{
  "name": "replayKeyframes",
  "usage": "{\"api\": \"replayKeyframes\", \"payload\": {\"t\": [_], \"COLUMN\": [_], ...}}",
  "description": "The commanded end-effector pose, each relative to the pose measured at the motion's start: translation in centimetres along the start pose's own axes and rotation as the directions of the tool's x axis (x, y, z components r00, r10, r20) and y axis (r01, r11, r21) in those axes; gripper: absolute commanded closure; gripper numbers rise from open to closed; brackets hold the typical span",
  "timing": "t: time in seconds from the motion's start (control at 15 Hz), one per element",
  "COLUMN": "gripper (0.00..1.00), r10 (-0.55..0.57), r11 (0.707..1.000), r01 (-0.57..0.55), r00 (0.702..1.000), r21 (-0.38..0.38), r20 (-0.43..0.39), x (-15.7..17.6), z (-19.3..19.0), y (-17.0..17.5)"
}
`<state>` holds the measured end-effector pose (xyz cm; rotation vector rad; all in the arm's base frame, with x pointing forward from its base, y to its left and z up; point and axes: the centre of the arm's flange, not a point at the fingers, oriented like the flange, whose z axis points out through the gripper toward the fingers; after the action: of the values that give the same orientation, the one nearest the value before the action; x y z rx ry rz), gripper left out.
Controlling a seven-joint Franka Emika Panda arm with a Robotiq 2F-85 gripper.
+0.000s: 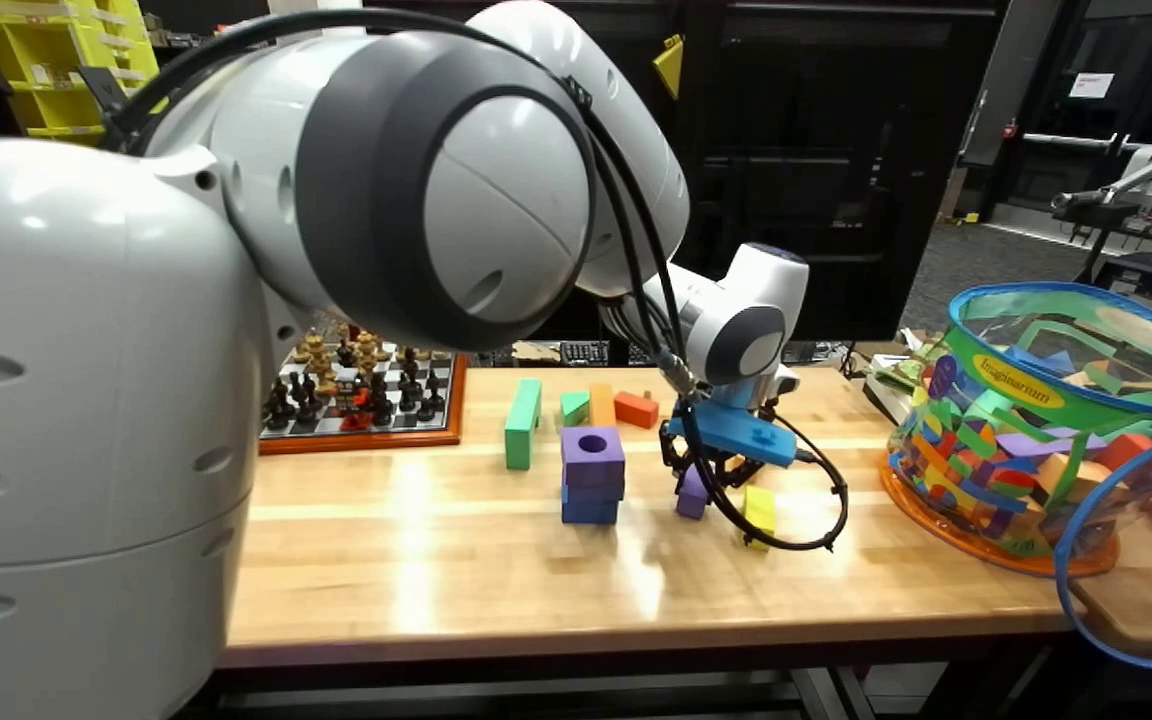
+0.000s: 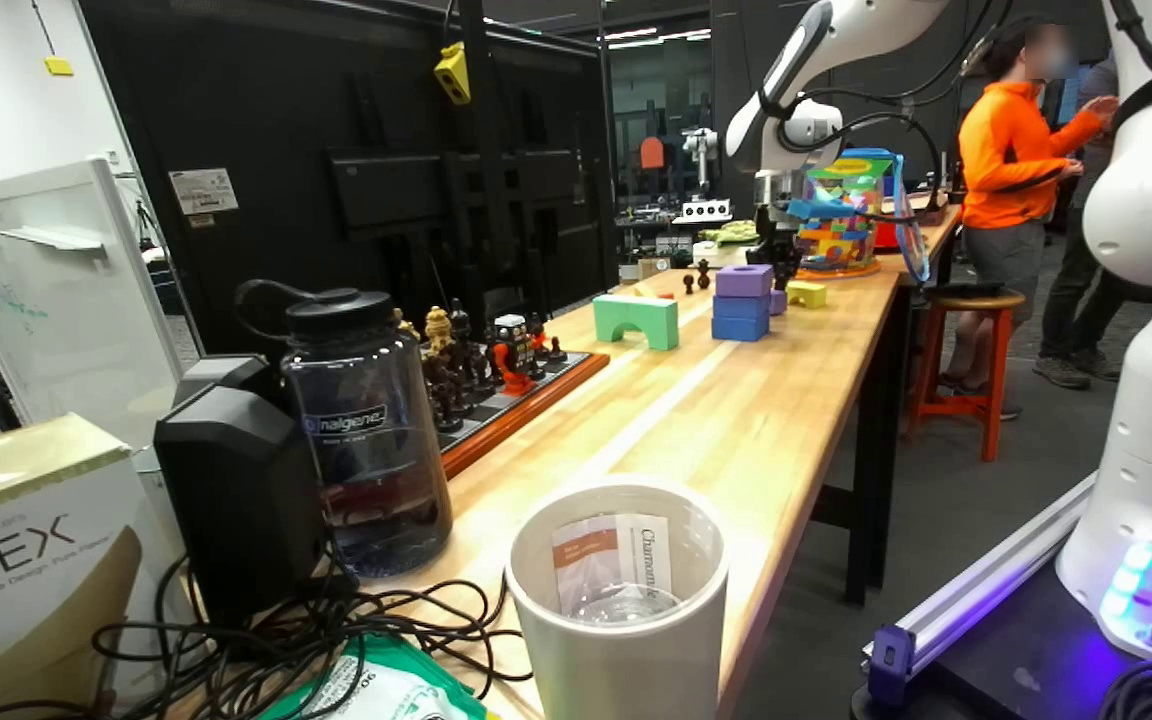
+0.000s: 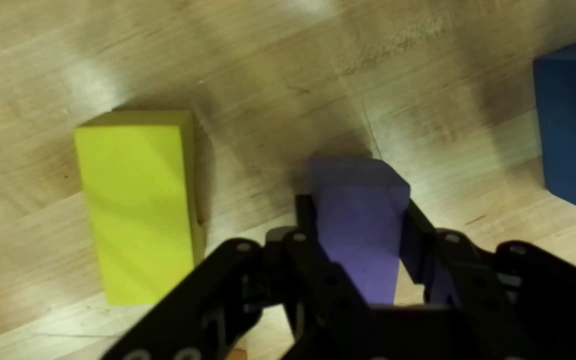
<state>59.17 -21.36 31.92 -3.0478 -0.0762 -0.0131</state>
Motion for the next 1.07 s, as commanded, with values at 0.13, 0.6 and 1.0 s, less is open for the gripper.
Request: {"api": "replayKeyframes", "payload": {"t": [0.13,0.6,1.0], "gripper": [0.84,0.84,0.84], "r10": [-0.025,-0.094,-0.174], "r11": [0.999,0.993,0.976], "r01": [0.023,0.084,0.156], "r00": [0.999,0.988,0.978], "r21": [-0.034,-0.087,-0.150], "r20": [-0.047,-0.122,-0.115], "x": [-2.6,-4.2,-6.0], "z": [-4.2,-8.6,-11.0], "y": [-2.2,-5.6,-8.5]}}
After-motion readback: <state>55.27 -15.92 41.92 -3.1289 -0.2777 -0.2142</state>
